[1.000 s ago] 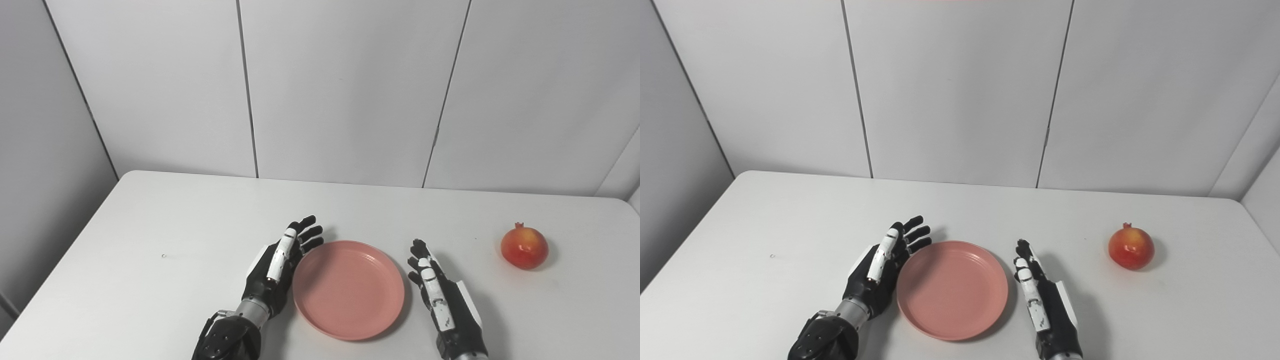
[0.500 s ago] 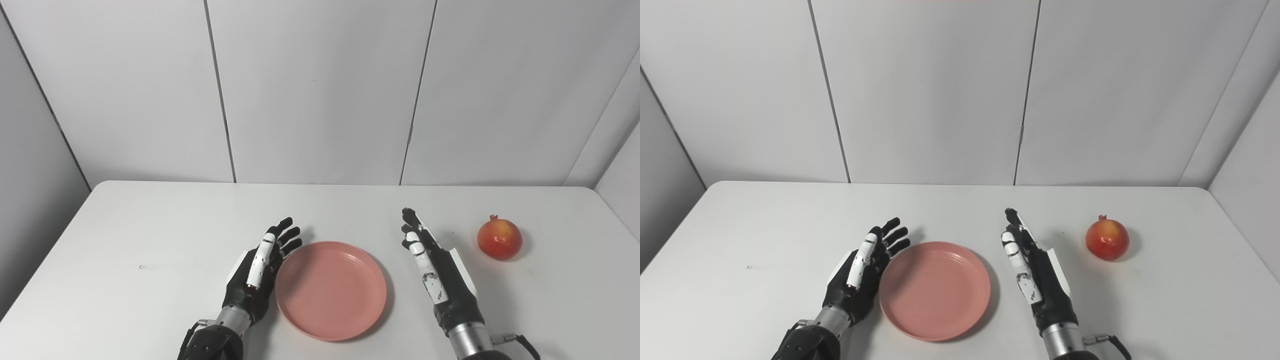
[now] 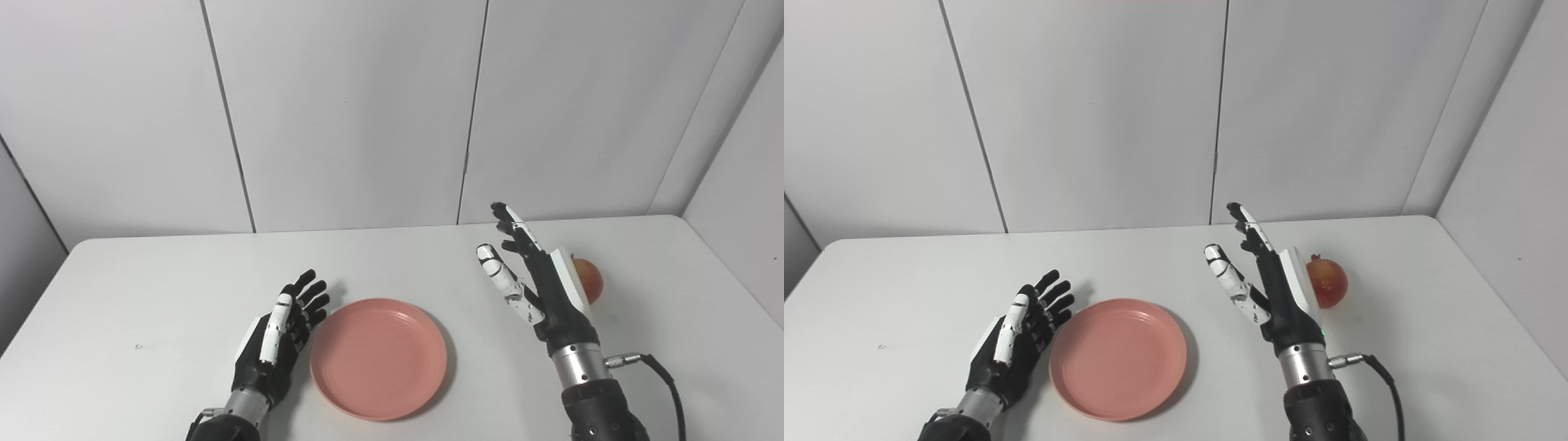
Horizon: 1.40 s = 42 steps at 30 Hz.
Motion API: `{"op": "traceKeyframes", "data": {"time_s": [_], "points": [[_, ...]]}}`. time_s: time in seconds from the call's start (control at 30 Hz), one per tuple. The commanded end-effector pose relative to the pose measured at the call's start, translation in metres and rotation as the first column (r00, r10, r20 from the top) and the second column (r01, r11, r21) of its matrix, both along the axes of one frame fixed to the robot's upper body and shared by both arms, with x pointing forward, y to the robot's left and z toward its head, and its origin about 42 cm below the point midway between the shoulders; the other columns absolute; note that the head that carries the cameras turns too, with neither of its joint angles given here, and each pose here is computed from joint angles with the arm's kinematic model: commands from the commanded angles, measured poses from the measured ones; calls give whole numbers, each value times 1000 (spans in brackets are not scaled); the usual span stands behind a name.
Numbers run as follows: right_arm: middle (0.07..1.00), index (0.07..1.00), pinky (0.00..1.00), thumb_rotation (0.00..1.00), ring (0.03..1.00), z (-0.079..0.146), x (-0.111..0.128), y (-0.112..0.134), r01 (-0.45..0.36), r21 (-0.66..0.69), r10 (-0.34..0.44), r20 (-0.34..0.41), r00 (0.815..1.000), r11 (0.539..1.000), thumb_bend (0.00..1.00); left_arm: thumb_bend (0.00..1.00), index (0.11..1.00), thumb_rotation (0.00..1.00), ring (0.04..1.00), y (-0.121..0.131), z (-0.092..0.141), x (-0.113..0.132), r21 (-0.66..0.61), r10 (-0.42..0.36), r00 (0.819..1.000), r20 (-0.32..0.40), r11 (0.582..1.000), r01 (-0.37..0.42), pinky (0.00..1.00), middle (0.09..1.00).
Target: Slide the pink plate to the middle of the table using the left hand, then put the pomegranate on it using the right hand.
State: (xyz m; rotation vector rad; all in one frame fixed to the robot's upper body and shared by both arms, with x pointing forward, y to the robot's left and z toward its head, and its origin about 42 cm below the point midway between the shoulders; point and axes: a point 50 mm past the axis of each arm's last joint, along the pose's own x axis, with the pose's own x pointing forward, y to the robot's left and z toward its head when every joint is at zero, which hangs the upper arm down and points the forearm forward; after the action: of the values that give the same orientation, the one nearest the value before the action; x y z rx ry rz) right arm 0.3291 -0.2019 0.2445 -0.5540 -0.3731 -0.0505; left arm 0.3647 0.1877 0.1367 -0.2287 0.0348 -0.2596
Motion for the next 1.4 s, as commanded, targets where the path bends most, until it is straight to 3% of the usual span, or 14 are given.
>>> {"op": "traceKeyframes", "data": {"time_s": [0.0, 0.13, 0.33, 0.43, 0.53, 0.9, 1.37], "points": [[924, 924, 827, 832, 893, 26, 1, -3, 43, -28, -40, 100, 994, 999, 566, 396, 899, 1000, 914, 7, -4, 2, -12, 1, 1000, -6, 1000, -1, 937, 911], [917, 926, 815, 709, 876, 31, 2, -13, 115, -66, -105, 132, 986, 991, 618, 384, 905, 1000, 916, 12, -7, 4, -21, -8, 1000, 1, 1000, 8, 947, 915], [909, 921, 810, 653, 879, 32, 3, -35, 269, -130, -245, 171, 954, 954, 729, 371, 893, 1000, 908, 16, -11, 6, -28, 3, 1000, -1, 1000, -3, 933, 907], [914, 919, 810, 547, 883, 30, 3, -42, 333, -149, -307, 171, 936, 931, 781, 357, 896, 1000, 906, 17, -11, 7, -37, 3, 1000, -8, 999, -3, 935, 909], [920, 920, 813, 503, 888, 28, 4, -50, 385, -160, -359, 171, 918, 909, 790, 351, 896, 1000, 905, 18, -12, 7, -42, 1, 1000, -11, 999, -1, 935, 908], [925, 927, 785, 506, 879, 24, 8, -71, 487, -171, -471, 128, 873, 856, 794, 345, 899, 1000, 901, 22, -11, 8, -40, 6, 1000, -19, 999, -7, 928, 911], [931, 949, 749, 571, 872, 8, 22, -88, 506, -237, -522, -10, 853, 830, 923, 347, 899, 1000, 904, 24, -8, 7, -51, 5, 1000, -27, 999, -6, 936, 908]]}}
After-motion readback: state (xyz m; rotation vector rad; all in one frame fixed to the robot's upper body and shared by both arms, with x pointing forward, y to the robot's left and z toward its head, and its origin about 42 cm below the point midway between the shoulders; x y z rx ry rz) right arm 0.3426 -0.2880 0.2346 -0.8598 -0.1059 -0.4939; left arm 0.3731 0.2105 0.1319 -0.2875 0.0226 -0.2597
